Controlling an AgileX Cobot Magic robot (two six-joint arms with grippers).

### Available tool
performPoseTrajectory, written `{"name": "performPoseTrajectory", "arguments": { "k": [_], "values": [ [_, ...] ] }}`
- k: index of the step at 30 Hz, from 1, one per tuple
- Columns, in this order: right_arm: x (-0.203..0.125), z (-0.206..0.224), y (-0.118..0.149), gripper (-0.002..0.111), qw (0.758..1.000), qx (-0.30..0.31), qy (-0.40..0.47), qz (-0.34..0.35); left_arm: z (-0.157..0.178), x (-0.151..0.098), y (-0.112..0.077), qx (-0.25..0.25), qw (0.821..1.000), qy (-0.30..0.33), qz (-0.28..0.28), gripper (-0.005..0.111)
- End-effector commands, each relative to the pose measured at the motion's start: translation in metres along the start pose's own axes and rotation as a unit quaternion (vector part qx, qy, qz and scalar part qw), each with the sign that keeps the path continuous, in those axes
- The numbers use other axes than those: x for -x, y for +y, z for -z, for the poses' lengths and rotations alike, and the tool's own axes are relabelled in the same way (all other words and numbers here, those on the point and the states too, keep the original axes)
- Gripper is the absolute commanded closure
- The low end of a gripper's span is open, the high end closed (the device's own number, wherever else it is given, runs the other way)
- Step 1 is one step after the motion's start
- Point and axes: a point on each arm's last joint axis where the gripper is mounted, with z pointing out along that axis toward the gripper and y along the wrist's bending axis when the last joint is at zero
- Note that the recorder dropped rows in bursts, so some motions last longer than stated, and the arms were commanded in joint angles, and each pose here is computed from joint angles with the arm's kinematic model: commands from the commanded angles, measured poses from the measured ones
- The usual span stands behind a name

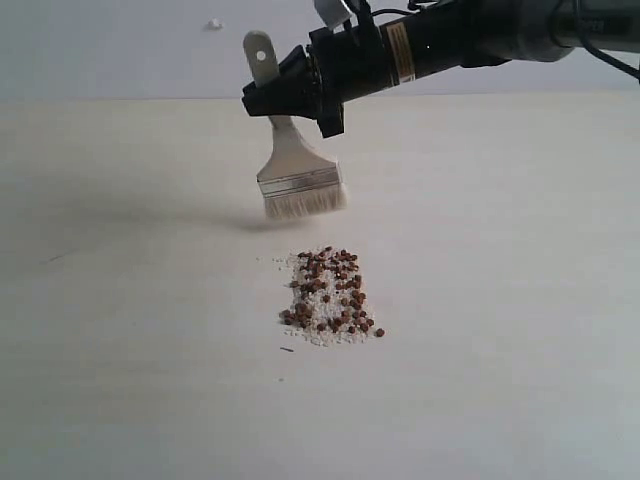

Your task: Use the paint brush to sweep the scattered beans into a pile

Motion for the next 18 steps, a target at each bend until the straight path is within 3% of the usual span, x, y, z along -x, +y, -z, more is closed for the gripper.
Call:
{"name": "performPoseTrajectory", "arguments": {
  "k": [1,18],
  "values": [
    [0.005,0.000,-0.001,0.108,1.000,0.001,-0.005,0.015,0.001,0.001,0.000,0.002,1.000,-0.004,-0.003,0.107],
    [0.016,-0.026,0.013,0.108,0.999,0.031,-0.007,0.037,0.001,0.001,0.000,0.002,1.000,-0.004,-0.003,0.107]
  ]
}}
